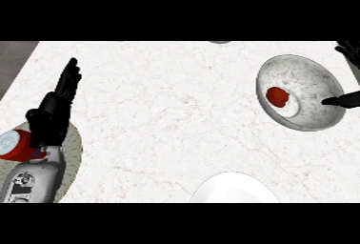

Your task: Pick the bell pepper from the plate and place it in the bowl

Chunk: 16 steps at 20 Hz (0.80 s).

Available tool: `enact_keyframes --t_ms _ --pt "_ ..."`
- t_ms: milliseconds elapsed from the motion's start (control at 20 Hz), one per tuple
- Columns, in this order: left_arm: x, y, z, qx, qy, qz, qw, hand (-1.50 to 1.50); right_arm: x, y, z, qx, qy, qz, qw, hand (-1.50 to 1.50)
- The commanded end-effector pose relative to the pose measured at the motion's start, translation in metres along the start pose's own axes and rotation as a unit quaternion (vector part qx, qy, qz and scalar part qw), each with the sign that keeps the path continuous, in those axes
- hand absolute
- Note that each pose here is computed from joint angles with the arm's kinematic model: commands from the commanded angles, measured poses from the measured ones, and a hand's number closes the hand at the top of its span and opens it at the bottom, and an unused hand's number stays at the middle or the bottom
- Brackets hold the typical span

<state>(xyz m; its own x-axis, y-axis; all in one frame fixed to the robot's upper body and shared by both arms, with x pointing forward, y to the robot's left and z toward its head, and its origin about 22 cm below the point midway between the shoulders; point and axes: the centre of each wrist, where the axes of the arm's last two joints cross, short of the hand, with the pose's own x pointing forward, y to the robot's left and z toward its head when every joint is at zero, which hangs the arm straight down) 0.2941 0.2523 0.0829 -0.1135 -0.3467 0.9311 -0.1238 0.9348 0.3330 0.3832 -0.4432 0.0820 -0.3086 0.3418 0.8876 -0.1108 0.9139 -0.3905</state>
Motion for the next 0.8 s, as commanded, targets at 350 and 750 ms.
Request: enact_keyframes --t_ms 350,750 --pt "0.001 0.001 -0.004 0.002 0.01 0.003 0.9999 0.0 -0.003 -0.047 0.052 0.067 -0.043 -0.086 0.993 -1.5" --pt "-0.006 0.003 0.004 0.006 0.008 0.0 1.0 0.0 -0.015 -0.051 0.083 0.067 -0.042 -0.086 0.993 -1.5"
